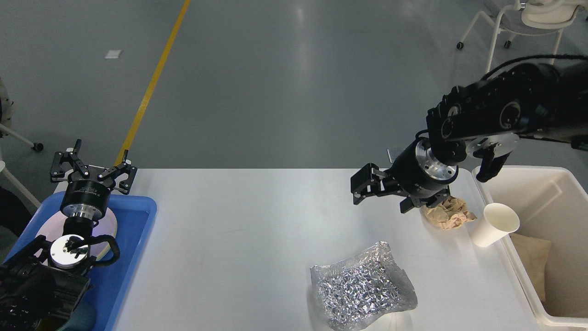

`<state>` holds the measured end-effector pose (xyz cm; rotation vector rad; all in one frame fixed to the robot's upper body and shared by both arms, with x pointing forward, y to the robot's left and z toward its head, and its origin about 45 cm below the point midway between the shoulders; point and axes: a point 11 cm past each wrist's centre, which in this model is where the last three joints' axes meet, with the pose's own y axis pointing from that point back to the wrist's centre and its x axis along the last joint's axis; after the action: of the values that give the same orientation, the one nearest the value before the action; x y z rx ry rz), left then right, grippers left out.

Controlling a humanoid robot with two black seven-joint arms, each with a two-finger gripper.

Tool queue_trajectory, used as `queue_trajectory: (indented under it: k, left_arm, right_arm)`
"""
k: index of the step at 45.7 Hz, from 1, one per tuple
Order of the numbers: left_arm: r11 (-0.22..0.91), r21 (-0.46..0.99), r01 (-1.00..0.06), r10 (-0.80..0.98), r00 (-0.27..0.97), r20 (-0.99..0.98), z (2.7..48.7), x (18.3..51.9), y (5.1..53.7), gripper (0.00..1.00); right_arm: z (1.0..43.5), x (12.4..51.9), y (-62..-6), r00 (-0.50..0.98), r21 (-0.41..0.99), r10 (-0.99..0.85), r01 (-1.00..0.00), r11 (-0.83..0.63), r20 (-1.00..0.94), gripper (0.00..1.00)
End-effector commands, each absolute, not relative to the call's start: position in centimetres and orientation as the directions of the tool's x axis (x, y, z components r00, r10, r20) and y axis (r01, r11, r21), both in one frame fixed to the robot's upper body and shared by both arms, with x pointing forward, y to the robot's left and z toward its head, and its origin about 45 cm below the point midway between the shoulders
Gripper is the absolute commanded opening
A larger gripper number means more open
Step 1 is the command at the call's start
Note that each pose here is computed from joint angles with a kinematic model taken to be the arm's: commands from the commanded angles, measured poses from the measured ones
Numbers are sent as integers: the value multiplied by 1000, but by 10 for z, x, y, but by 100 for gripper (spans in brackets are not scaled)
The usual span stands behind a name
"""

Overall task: Tidy desktop
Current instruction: 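Withdraw the right gripper up and back over the table, then lower the right gripper onto the silver foil bag and grasp it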

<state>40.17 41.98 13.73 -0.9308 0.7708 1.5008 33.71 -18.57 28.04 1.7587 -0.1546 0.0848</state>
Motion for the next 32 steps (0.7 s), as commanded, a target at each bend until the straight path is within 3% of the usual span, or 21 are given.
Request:
queue_trajectory:
  k: [1,16,32]
  left_arm:
    - [-133,-33,-991,469,-34,-882,137,402,420,97]
    - [-133,-33,-991,469,-34,-882,137,402,420,97]
    - [-133,-33,-991,469,-34,-882,137,402,420,97]
  right_arm:
    - [262,310,-184,994,984,-38,-111,-142,106,100]
    - [230,339,-252,949,962,-159,-274,10,272,100]
    - [162,299,-264,946,972,-225,-236,17,233,100]
